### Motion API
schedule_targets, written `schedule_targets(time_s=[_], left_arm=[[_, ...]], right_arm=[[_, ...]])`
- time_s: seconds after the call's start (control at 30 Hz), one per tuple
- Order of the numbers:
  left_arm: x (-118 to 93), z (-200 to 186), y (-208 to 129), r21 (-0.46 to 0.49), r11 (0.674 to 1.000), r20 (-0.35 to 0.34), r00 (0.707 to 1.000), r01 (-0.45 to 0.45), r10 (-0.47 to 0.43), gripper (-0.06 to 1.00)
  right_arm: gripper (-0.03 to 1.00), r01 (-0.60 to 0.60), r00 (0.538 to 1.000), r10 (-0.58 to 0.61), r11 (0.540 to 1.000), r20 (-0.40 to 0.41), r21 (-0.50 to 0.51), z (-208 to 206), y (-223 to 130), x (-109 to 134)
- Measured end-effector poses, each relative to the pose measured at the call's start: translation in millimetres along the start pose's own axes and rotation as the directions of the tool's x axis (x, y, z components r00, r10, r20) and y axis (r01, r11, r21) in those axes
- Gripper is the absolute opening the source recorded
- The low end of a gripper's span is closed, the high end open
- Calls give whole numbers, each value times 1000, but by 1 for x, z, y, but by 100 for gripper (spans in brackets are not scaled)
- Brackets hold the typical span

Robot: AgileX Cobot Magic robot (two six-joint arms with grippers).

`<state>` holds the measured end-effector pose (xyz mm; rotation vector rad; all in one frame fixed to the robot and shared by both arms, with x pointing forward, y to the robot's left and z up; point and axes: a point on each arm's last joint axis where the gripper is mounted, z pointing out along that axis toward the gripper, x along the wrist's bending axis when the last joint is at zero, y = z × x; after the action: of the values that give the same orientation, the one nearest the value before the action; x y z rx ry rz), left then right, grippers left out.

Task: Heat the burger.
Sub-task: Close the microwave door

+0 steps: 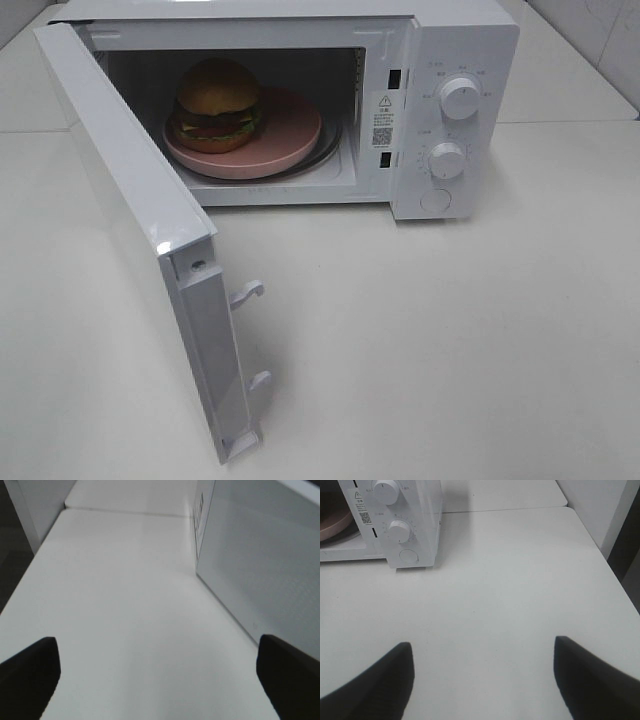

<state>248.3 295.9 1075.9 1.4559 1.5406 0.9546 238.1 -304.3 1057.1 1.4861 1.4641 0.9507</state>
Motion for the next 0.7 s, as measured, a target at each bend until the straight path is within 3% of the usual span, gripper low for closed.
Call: schedule_targets(time_s=[0.5, 0.53, 0.57, 0.6, 0.63, 0.67, 0.7], left_arm=[[1, 17, 35, -215, 977, 2, 1000, 1, 0, 95], [1, 20, 38, -246, 969, 3, 1000, 4, -3, 89], [1, 20, 38, -246, 969, 3, 1000, 4, -3, 89], [1, 26, 40, -265, 964, 16, 1000, 26, -22, 79], [1, 26, 40, -265, 964, 16, 1000, 26, -22, 79], [1, 31, 40, -260, 965, 21, 999, 36, -31, 72], [1, 41, 42, -246, 967, 30, 998, 58, -52, 57]], right_arm=[[76, 0, 1000, 0, 1000, 0, 0, 0, 0, 0], [76, 0, 1000, 0, 1000, 0, 0, 0, 0, 0], [76, 0, 1000, 0, 1000, 0, 0, 0, 0, 0], [76, 0, 1000, 0, 1000, 0, 0, 0, 0, 0], [76, 0, 1000, 0, 1000, 0, 0, 0, 0, 0], [76, 0, 1000, 0, 1000, 0, 0, 0, 0, 0], [76, 0, 1000, 0, 1000, 0, 0, 0, 0, 0]])
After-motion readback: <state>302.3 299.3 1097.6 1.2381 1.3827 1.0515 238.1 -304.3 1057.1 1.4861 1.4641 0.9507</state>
